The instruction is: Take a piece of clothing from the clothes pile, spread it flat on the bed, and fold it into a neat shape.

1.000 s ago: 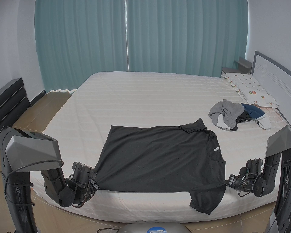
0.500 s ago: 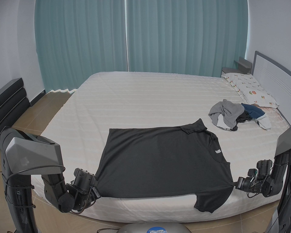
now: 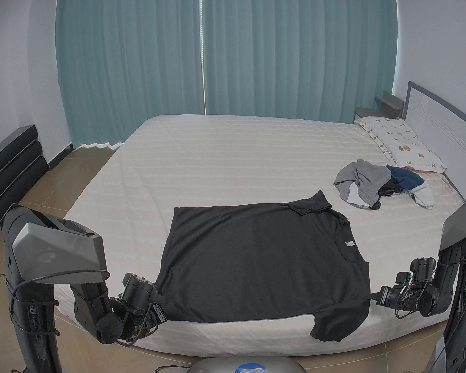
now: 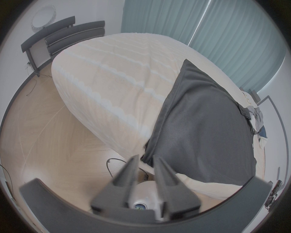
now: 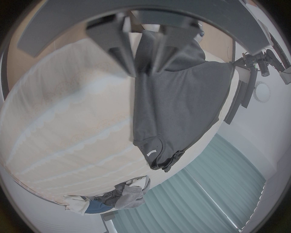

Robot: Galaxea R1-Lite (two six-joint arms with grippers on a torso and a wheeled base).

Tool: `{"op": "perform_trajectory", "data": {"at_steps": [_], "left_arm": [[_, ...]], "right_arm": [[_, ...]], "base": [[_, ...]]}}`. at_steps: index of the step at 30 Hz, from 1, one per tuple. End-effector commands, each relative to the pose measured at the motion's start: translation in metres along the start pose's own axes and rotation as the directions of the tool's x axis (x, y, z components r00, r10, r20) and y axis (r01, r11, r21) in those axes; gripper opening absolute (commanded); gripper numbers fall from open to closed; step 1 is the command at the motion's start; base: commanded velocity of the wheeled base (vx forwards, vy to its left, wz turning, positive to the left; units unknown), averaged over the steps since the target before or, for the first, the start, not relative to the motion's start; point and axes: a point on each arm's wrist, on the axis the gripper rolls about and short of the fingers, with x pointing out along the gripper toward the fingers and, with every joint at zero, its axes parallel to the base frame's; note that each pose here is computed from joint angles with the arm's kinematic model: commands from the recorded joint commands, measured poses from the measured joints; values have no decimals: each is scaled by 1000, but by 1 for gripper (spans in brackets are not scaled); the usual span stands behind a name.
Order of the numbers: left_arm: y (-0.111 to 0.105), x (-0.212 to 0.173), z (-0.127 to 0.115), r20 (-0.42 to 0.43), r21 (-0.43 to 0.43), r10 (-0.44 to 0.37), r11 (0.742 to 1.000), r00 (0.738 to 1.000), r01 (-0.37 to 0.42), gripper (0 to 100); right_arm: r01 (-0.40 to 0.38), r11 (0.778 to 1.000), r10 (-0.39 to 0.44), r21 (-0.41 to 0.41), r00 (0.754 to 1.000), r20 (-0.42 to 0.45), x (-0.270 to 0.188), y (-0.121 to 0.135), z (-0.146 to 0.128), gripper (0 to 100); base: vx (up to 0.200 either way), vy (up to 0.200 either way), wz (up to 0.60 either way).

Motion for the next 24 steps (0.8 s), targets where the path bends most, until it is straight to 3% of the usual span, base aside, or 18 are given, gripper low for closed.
{"op": "perform_trajectory", "data": {"at_steps": [1, 7, 13, 20, 24], "left_arm": [[-1, 1, 2, 1, -9, -9, 1000, 1000, 9, 100], [-1, -3, 9, 23, -29, -28, 999, 999, 28, 100], [-7, -20, 31, 120, -86, -139, 985, 983, 150, 100], [-8, -14, 50, 172, -195, -151, 963, 973, 184, 100], [-7, -13, 49, 165, -193, -149, 965, 975, 180, 100]], "right_arm": [[-21, 1000, 21, 2, 1000, -3, 3, 0, 0, 100], [-70, 996, 69, 60, 997, 20, 1, 0, 7, 100], [-163, 966, 146, 201, 984, 99, -5, 8, 24, 100], [-214, 941, 186, 262, 974, 127, -3, 14, 27, 100], [-225, 933, 197, 280, 972, 126, -2, 17, 26, 100]], "base": [[0, 0, 0], [0, 0, 0], [0, 0, 0], [0, 0, 0], [200, 0, 0]]}}
